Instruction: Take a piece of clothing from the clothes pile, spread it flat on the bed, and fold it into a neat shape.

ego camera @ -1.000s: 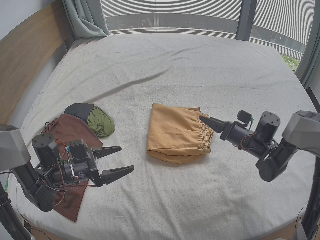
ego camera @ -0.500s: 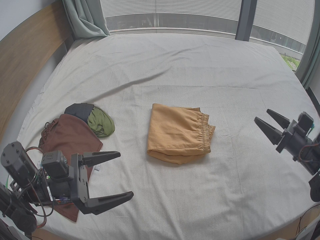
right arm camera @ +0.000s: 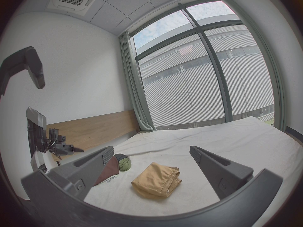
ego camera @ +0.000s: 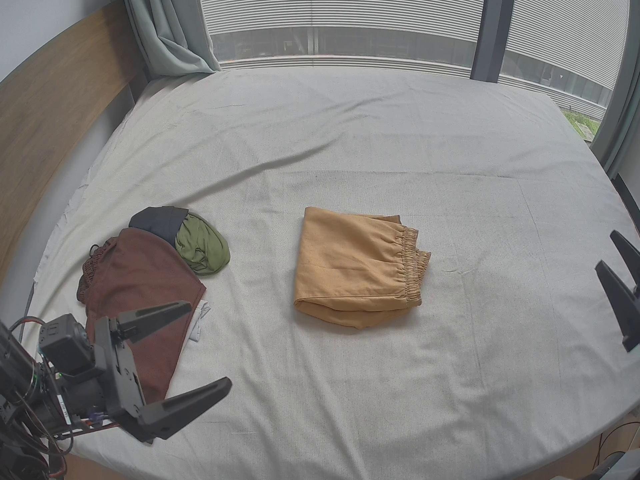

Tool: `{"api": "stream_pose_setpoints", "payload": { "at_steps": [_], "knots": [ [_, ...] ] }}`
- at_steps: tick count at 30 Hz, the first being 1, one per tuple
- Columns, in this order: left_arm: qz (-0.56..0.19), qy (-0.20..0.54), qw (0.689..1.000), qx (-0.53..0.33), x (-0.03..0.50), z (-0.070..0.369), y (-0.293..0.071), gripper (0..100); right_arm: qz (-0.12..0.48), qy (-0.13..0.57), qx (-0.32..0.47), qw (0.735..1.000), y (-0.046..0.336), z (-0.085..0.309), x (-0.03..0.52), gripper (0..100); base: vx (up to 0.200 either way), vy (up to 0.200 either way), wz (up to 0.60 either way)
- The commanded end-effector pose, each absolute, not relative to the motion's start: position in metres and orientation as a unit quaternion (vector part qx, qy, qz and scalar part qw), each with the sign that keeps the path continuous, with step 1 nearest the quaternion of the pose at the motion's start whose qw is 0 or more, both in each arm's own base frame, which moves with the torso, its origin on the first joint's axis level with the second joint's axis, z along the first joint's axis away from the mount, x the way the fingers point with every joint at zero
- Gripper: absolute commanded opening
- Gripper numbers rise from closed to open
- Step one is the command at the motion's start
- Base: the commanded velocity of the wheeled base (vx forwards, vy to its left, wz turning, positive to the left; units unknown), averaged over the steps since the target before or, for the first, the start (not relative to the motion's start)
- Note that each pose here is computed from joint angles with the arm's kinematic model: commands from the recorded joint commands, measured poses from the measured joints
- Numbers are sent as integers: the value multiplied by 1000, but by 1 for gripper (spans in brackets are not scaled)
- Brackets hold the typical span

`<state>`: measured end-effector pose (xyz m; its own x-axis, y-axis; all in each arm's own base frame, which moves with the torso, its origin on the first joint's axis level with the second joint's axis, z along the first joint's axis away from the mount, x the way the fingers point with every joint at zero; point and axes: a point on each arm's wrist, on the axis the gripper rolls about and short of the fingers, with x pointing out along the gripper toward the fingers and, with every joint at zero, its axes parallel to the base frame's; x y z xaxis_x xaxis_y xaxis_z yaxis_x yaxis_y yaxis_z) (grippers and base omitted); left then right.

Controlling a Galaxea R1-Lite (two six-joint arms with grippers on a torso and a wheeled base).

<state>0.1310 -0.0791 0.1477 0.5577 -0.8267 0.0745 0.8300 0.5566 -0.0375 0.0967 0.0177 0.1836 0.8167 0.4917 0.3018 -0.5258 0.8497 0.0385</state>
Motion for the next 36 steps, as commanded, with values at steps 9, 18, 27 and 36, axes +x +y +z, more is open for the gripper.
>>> {"api": "stream_pose_setpoints", "payload": {
  "at_steps": [9, 18, 27, 36],
  "knots": [
    [-373, -76, 924, -36, 64, 162, -32, 100, 251, -135, 55, 957, 8, 138, -31, 100, 0, 0, 0],
    [-321, -82, 942, -50, 7, 137, -11, 100, 220, -104, 26, 969, 10, 100, -28, 100, 0, 0, 0],
    [-282, -62, 952, -98, -28, 97, -12, 100, 106, -36, -32, 993, 5, 83, -23, 100, 0, 0, 0],
    [-141, -25, 987, -67, -24, 83, -6, 100, 39, -27, -50, 998, 2, 82, -22, 100, 0, 0, 0]
  ]
}}
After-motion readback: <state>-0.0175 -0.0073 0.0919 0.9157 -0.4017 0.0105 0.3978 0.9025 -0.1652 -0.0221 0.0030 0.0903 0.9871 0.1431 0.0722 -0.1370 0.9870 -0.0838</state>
